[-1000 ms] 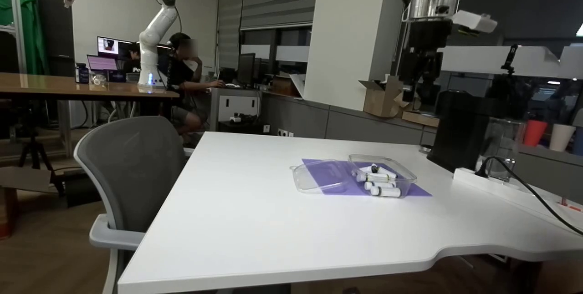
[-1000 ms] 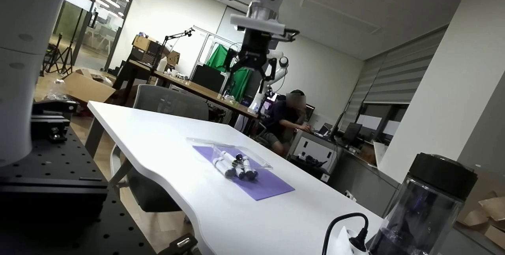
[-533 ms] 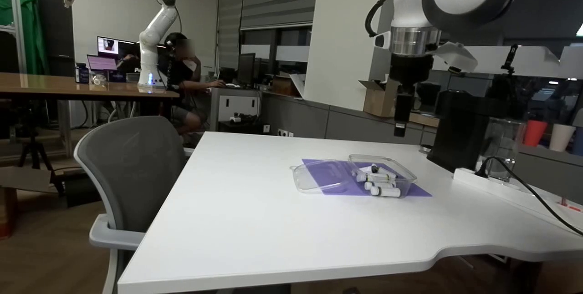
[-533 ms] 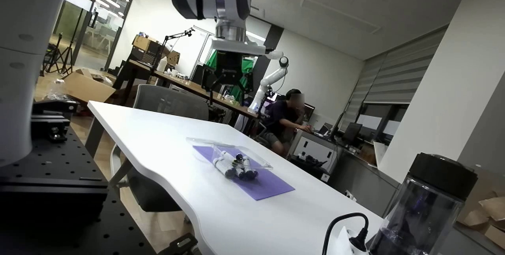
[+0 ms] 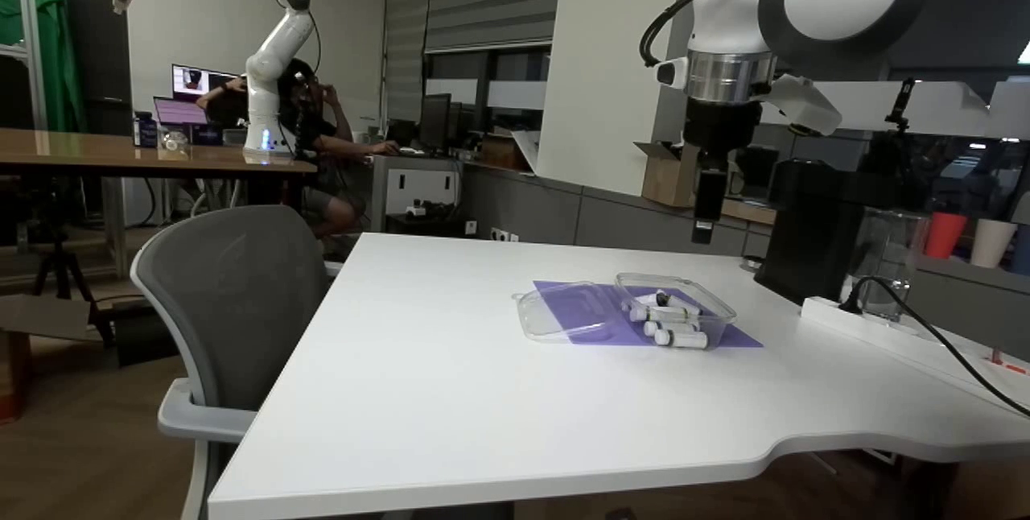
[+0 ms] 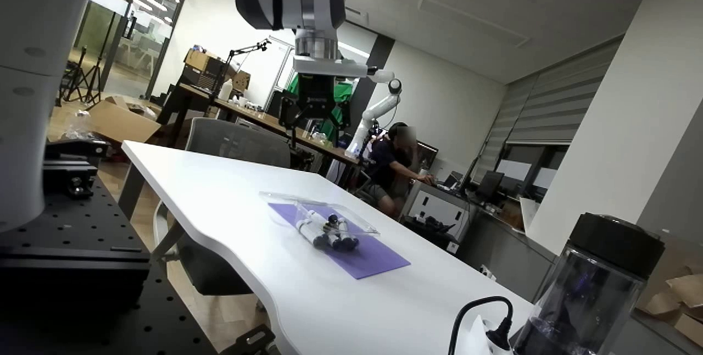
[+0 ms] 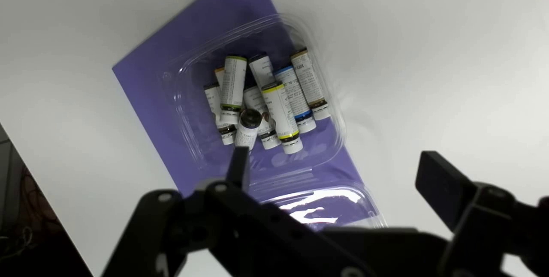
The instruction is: Close the plastic container.
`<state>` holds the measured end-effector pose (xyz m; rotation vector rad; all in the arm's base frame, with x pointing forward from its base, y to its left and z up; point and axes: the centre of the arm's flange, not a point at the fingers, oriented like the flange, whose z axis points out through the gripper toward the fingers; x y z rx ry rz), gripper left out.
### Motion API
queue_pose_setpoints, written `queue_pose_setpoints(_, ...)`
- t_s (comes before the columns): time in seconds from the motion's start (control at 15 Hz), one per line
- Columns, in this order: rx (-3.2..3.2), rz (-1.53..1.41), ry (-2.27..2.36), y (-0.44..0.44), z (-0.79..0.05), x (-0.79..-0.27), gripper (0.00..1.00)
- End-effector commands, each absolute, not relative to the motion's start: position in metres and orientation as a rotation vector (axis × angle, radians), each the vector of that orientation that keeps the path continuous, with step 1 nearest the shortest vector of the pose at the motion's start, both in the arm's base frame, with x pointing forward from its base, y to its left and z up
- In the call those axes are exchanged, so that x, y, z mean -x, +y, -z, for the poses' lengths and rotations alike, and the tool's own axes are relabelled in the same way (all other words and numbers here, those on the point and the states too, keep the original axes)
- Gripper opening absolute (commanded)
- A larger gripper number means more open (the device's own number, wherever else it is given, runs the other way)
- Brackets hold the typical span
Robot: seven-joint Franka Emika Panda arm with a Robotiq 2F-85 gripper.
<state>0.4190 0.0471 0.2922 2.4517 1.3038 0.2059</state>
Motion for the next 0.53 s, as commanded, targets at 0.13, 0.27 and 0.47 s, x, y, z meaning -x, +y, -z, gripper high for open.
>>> queue_pose_setpoints(0.13, -2.451, -0.206, 1.304, 0.047, -0.292, -0.419, 1.0)
queue_pose_setpoints(0.27, -2.365, -0.21, 1.348, 0.059, -0.282, -0.423, 1.0)
queue_pose_setpoints(0.47, -2.262, -0.17, 1.431, 0.078, -0.264, -0.428, 1.0)
